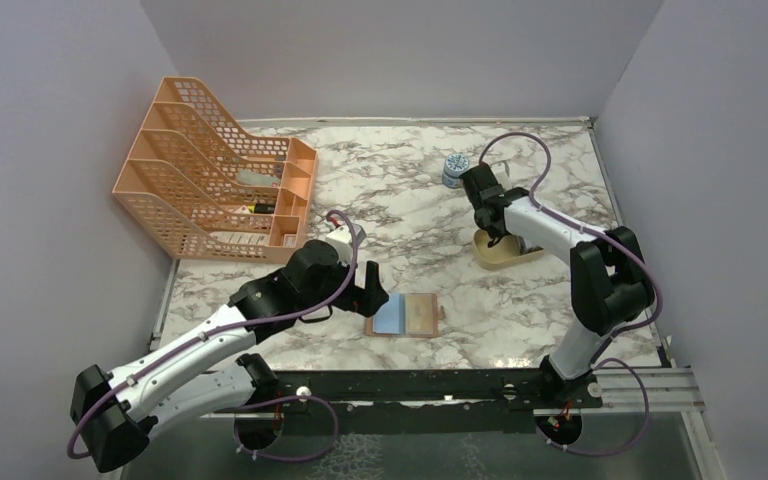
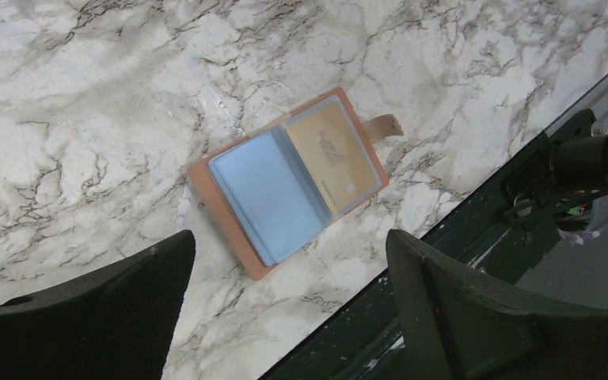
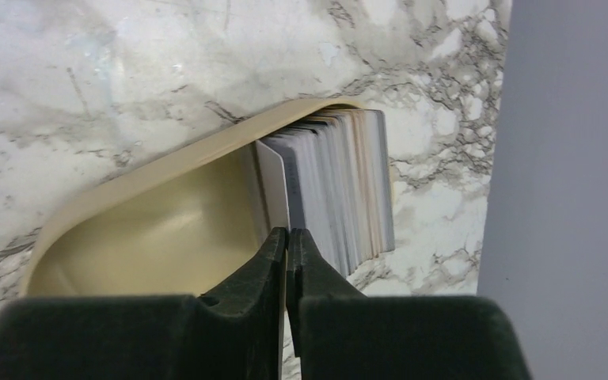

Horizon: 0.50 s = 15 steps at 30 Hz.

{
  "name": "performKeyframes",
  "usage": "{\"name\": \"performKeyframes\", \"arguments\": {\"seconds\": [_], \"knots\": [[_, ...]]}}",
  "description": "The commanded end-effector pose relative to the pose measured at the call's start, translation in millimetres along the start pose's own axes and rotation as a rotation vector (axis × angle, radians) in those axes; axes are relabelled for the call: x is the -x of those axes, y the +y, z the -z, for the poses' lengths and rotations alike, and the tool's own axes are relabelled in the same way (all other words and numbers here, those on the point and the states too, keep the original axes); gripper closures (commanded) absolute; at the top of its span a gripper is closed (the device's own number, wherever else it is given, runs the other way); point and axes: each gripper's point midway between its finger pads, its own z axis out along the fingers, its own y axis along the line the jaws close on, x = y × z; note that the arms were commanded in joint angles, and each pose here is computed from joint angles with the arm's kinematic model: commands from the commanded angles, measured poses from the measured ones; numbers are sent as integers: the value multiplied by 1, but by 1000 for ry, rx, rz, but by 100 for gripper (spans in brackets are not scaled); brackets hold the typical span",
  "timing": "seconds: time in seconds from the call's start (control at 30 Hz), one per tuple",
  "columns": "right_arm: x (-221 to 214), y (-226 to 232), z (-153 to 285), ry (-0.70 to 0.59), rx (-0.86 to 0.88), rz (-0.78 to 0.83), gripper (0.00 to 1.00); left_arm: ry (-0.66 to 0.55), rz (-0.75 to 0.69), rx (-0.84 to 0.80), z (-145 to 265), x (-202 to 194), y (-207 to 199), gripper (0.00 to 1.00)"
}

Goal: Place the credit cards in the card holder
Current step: Pick up the credit card from the storage box.

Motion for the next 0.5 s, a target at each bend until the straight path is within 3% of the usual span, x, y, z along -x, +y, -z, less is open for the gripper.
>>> {"name": "performKeyframes", "arguments": {"seconds": [0.0,0.3,0.47], "knots": [[12,11,19,-28,104,-33,98,24,42,48,-5,-3,6,10],[19,18,63,-50,325,-123,99,108,115,120,-20,-31,21,18],[24,23,101,-92,508,-176,99,157,121,134,-31,-41,24,33]]}}
